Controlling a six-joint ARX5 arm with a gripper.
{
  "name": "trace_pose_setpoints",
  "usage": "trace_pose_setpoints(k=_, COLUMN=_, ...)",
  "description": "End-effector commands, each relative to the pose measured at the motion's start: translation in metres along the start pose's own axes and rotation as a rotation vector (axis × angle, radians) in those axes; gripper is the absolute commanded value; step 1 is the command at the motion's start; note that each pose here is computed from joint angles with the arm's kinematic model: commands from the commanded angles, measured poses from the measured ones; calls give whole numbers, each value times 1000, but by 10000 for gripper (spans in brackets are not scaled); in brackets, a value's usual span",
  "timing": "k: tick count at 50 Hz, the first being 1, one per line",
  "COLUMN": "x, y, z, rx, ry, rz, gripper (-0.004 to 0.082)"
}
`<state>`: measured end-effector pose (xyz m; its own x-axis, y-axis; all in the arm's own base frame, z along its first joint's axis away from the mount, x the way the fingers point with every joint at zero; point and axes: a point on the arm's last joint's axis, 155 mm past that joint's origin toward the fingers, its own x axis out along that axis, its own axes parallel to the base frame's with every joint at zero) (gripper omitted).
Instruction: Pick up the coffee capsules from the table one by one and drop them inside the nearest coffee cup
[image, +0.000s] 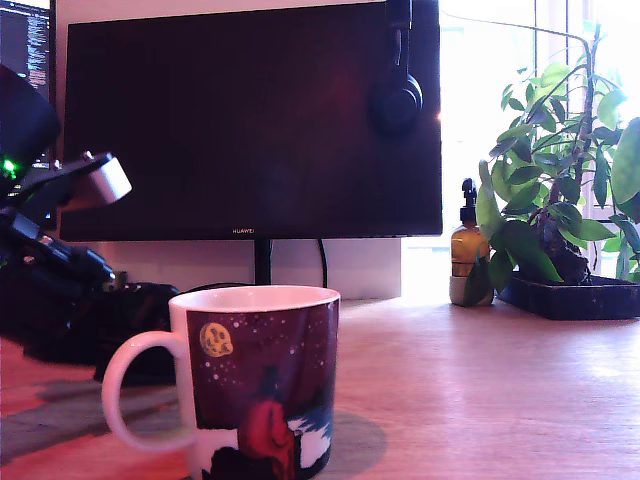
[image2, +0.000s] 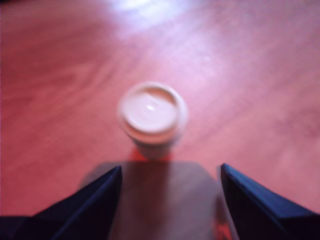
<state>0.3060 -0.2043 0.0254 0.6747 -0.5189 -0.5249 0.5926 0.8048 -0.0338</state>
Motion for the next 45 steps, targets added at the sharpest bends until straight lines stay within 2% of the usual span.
trace_pose_setpoints(k=1, x=-2, y=5, z=4, rx=8, ry=-20, rz=14, gripper=567)
trace_pose_setpoints(k=8, x=-2, y=10, z=9, rx=4, ry=-39, rz=25, gripper=567)
trace_pose_setpoints(k=9, x=-2, y=10, z=10, rx=24, ry=-41, rz=25, gripper=567)
trace_pose_setpoints(k=23, x=-2, y=10, z=15, rx=35, ry=-65, rz=25, gripper=567)
trace_pose_setpoints(k=45, x=7, y=2, z=16, rx=37, ry=-65, rz=-25, gripper=566)
